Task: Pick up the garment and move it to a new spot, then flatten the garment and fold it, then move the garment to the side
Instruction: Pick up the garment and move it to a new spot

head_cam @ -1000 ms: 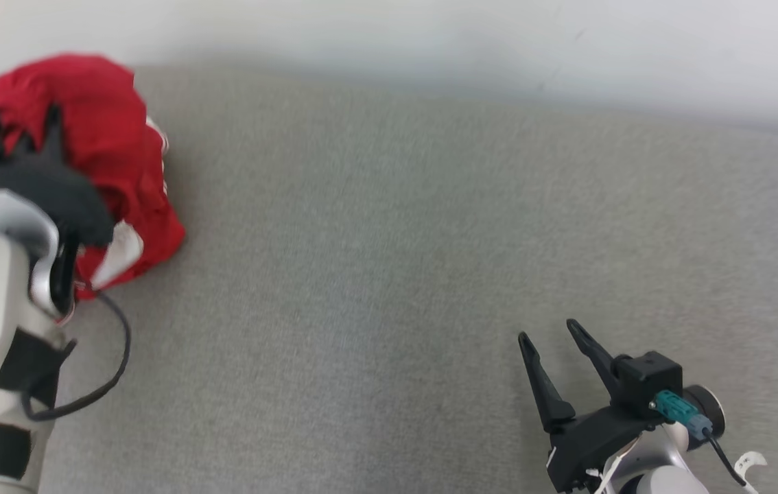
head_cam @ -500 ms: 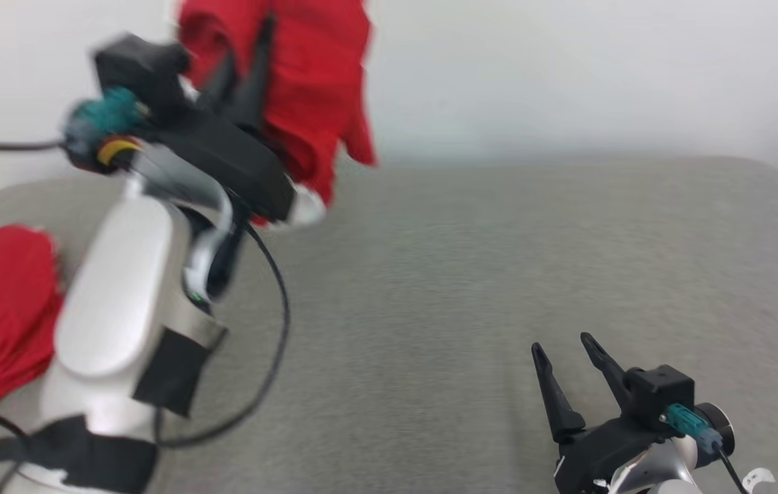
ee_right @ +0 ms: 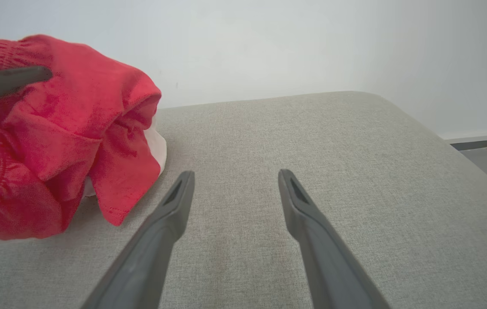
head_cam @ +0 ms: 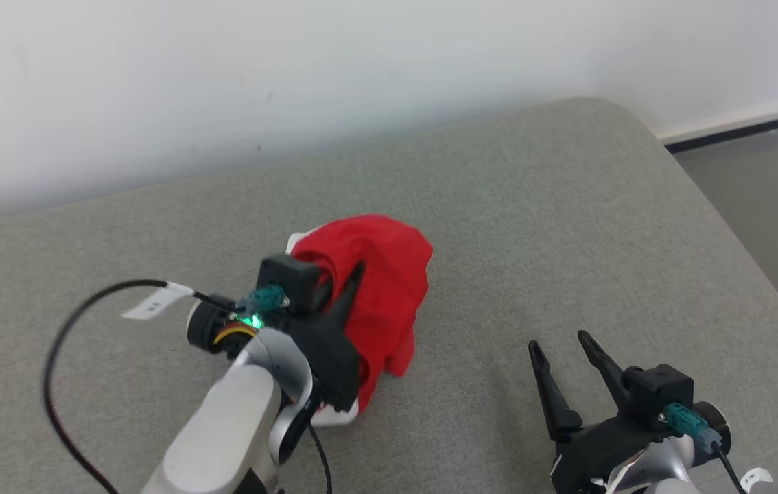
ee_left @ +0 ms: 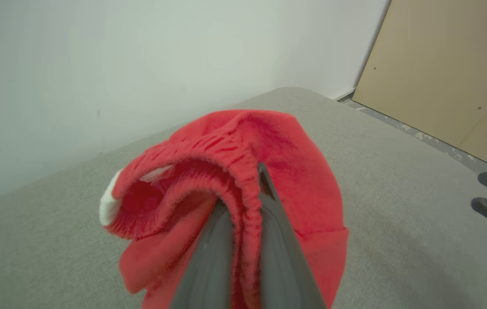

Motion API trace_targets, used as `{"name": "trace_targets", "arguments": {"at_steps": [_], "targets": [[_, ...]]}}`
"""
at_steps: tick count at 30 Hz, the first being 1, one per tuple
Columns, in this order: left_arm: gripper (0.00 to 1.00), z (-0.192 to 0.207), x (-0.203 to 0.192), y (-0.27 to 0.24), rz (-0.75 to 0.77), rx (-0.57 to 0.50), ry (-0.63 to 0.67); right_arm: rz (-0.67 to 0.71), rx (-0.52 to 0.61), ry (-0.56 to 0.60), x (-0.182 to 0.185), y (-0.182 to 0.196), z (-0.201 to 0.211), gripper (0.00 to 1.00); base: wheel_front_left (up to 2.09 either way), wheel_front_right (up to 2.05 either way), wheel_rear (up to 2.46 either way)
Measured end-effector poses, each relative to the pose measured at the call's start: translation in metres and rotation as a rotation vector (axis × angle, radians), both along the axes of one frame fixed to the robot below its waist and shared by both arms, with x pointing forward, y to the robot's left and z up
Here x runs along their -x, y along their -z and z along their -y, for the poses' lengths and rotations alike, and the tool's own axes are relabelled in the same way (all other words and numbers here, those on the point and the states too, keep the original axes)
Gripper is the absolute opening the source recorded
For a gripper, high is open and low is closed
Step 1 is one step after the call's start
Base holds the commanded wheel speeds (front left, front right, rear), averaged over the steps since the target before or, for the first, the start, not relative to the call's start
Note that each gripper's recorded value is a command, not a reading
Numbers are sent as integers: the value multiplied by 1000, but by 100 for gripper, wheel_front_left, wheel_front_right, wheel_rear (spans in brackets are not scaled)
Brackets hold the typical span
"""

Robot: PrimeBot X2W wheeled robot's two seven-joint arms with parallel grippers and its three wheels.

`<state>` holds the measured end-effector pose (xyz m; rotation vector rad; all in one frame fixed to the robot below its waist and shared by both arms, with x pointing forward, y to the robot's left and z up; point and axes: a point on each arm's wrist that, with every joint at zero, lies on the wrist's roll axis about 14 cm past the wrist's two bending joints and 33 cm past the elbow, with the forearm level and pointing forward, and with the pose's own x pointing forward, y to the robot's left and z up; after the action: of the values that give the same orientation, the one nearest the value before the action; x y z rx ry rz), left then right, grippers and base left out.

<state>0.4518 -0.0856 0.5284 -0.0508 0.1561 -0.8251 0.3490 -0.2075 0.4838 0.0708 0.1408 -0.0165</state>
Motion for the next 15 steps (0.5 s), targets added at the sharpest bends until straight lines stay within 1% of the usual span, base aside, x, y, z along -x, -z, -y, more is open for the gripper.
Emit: {"name": "trace_targets", "arguments": {"at_steps": [1,2,3,5,10,12,14,15], "targets": [[19,2,2,14,-27,-17,8,-11,0,4,0,3,1,100,0,0,0],[46,3,4,26,-52,-32,13,-20,0,6,0,6,2,100,0,0,0],[100,3,6,37,-80,-38,13,-29,-1,9,0,9,2,100,0,0,0],[100,4,9,54,-118,-51,14,-39,-5,16,0,12,4,100,0,0,0],[100,-3,8,54,-112,-1,-16,-41,-5,18,-2,14,6,100,0,0,0],[100,-12,4,45,-68,31,-40,-32,-16,21,-4,12,6,100,0,0,0],[100,-28,-3,29,9,76,-97,-19,-27,23,-6,9,7,100,0,0,0],[100,-37,-6,24,36,81,-126,-17,-37,22,-8,8,7,100,0,0,0]]}}
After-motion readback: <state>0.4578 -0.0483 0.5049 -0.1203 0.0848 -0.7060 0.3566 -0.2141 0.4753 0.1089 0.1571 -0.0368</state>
